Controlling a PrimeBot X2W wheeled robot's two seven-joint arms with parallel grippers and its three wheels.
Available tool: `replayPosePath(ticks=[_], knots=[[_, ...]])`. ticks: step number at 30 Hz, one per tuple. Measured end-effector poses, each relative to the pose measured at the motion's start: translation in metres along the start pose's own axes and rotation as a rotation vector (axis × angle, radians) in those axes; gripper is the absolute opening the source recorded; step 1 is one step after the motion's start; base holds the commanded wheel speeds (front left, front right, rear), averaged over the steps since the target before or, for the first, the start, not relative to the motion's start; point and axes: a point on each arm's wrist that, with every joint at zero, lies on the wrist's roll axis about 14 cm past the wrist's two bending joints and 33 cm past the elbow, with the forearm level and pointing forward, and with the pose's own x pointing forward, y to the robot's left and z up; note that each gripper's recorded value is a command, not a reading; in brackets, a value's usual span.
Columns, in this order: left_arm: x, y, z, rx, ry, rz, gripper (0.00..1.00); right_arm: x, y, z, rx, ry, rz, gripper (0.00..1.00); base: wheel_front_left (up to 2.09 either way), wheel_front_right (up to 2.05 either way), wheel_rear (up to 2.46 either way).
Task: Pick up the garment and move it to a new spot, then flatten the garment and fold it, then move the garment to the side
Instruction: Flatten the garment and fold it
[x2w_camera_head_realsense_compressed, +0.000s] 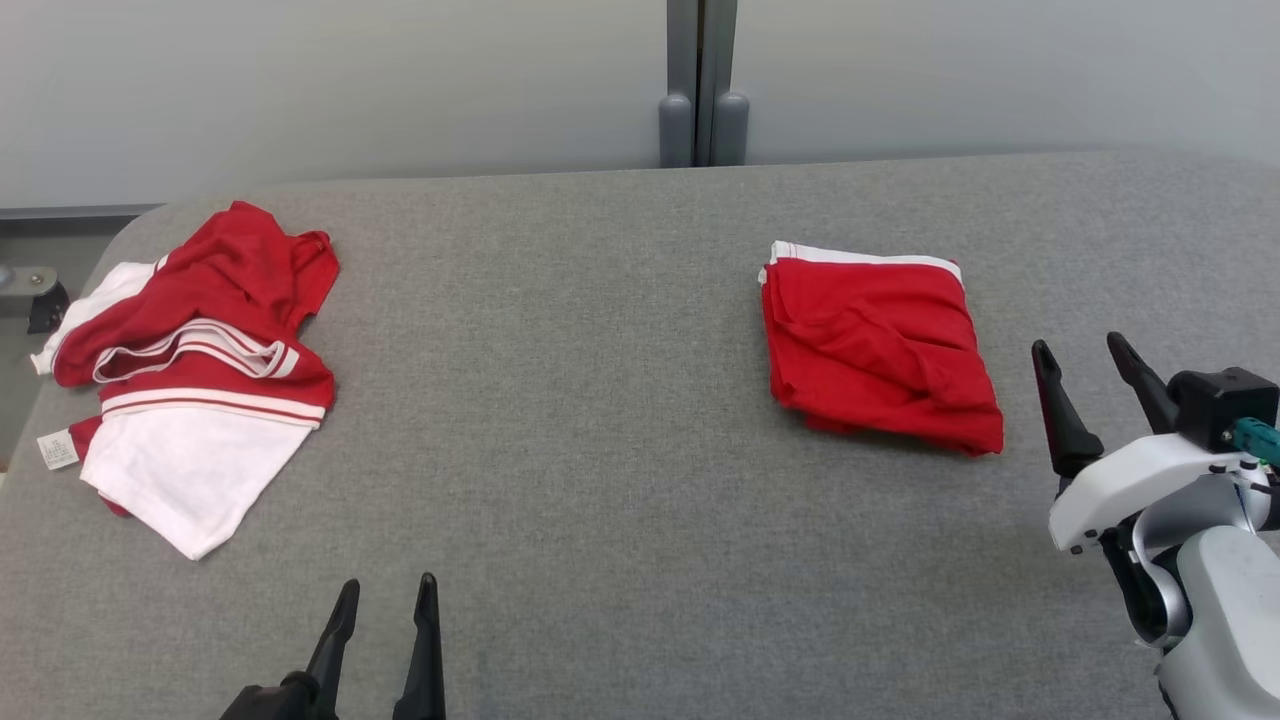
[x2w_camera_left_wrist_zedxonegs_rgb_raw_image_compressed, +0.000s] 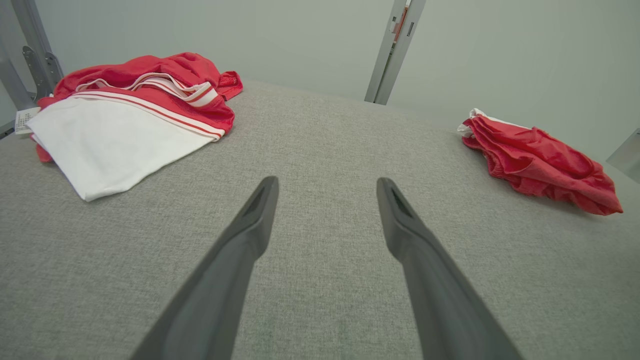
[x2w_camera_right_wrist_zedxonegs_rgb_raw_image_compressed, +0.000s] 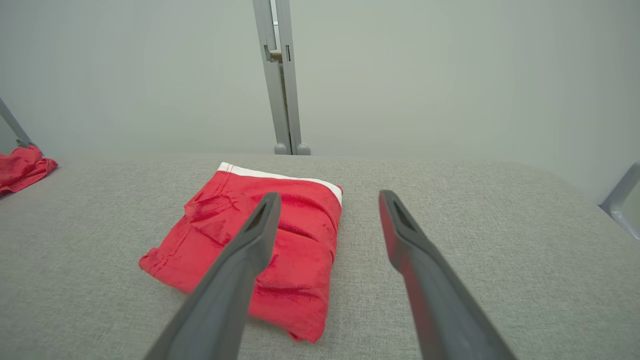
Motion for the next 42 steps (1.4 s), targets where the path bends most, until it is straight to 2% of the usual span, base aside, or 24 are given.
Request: replayPosePath(ticks=[2, 3, 4, 5, 6, 10, 18, 24, 34, 42], knots=[[0.001, 0.001, 0.002, 0.000, -0.005, 0.005, 1.00, 0.002, -0.007, -0.004, 0.001, 0.010, -0.021, 0.99, 0.00, 0.00, 0.00], [0.001, 0.002, 0.001, 0.000, -0.003, 0.008, 1.00, 0.004, -0.011, -0.005, -0.001, 0.016, -0.030, 0.84, 0.00, 0.00, 0.00], [0.002, 0.003, 0.001, 0.000, 0.000, 0.013, 1.00, 0.008, -0.015, -0.006, -0.014, 0.023, -0.036, 0.64, 0.00, 0.00, 0.00], [0.003, 0.004, 0.000, 0.000, 0.003, 0.016, 1.00, 0.012, -0.018, -0.007, -0.017, 0.027, -0.041, 0.25, 0.00, 0.00, 0.00], [0.005, 0.005, 0.000, 0.000, 0.003, 0.018, 1.00, 0.019, -0.020, -0.009, -0.021, 0.039, -0.042, 0.00, 0.00, 0.00, 0.00], [0.017, 0.009, 0.000, 0.002, 0.009, 0.024, 1.00, 0.047, -0.020, -0.021, -0.042, 0.106, -0.032, 0.00, 0.00, 0.00, 0.00], [0.025, 0.021, -0.013, -0.009, 0.054, 0.065, 1.00, 0.086, -0.005, -0.075, -0.093, 0.308, 0.029, 0.00, 0.00, 0.00, 0.00], [0.020, 0.039, -0.012, -0.027, 0.049, 0.131, 1.00, 0.100, 0.032, -0.100, -0.106, 0.362, 0.135, 0.00, 0.00, 0.00, 0.00], [0.012, 0.045, -0.004, -0.037, 0.023, 0.157, 1.00, 0.083, 0.087, -0.101, -0.066, 0.370, 0.295, 0.00, 0.00, 0.00, 0.00], [0.000, 0.041, -0.002, -0.047, 0.008, 0.154, 1.00, 0.041, 0.120, -0.108, -0.046, 0.439, 0.414, 0.00, 0.00, 0.00, 0.00]])
